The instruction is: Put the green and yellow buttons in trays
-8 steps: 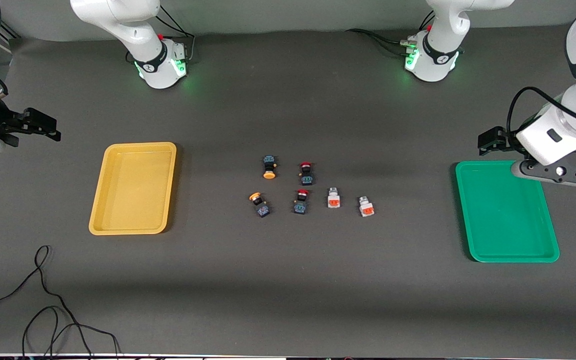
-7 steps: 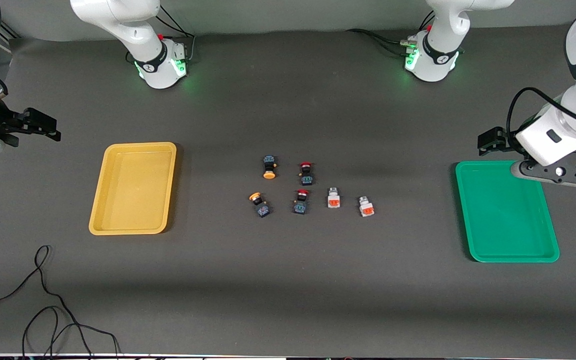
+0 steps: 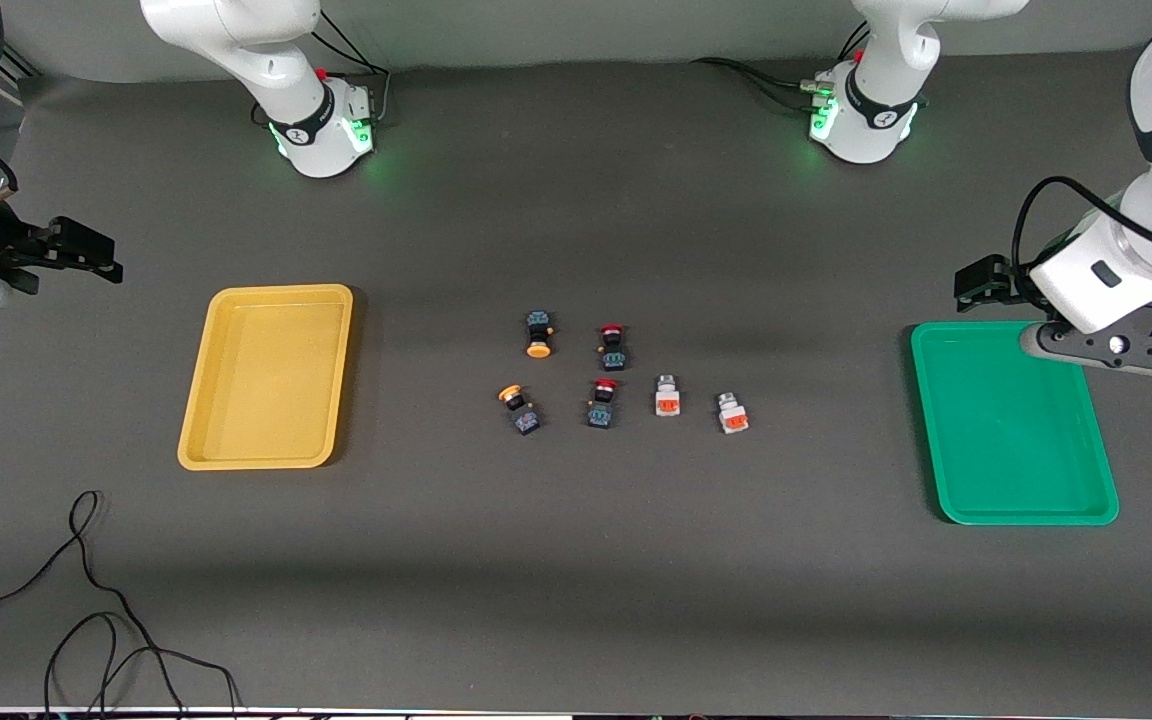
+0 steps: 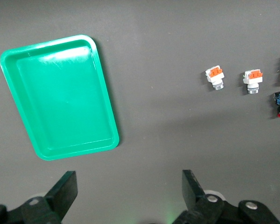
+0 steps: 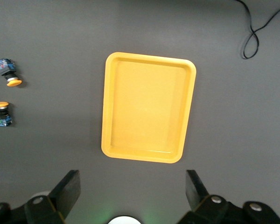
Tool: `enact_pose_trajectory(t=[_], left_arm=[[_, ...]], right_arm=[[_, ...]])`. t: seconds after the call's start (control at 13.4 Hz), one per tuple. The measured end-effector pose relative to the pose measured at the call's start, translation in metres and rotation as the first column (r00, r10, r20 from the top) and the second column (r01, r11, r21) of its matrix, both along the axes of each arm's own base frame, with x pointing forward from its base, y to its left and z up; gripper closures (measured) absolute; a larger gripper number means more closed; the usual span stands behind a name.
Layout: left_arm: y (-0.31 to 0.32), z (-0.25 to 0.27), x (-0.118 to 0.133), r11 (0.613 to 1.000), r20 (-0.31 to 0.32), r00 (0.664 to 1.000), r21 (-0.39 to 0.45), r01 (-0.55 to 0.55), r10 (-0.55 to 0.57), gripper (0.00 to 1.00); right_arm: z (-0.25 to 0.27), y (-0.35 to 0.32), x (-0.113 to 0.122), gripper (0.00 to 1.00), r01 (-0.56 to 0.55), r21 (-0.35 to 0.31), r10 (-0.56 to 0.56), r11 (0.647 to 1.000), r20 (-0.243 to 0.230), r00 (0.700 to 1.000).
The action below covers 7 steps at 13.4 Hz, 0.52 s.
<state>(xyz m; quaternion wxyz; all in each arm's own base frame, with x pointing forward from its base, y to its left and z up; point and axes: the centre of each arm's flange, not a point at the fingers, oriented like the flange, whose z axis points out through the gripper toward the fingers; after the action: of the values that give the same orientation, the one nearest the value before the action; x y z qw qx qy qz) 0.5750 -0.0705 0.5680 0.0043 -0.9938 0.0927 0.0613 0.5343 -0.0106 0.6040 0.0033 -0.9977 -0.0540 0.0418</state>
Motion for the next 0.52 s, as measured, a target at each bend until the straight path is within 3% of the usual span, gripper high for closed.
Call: enact_pose_trajectory(t=[0.3, 0.52], left_arm=[[0.000, 0.000, 0.000, 1.000, 0.000, 1.000, 0.000, 0.000, 0.000, 0.00], [0.001, 0.000, 0.000, 1.000, 0.000, 1.000, 0.000, 0.000, 0.000, 0.00]], right_arm=[[-0.018, 0.082, -0.002, 0.00, 0.039, 0.018, -0.039, 0.999, -0.008, 0.999], [-0.041, 0.170, -0.021, 0.00, 0.087, 0.007, -0.087, 0.996, 0.009, 0.996]])
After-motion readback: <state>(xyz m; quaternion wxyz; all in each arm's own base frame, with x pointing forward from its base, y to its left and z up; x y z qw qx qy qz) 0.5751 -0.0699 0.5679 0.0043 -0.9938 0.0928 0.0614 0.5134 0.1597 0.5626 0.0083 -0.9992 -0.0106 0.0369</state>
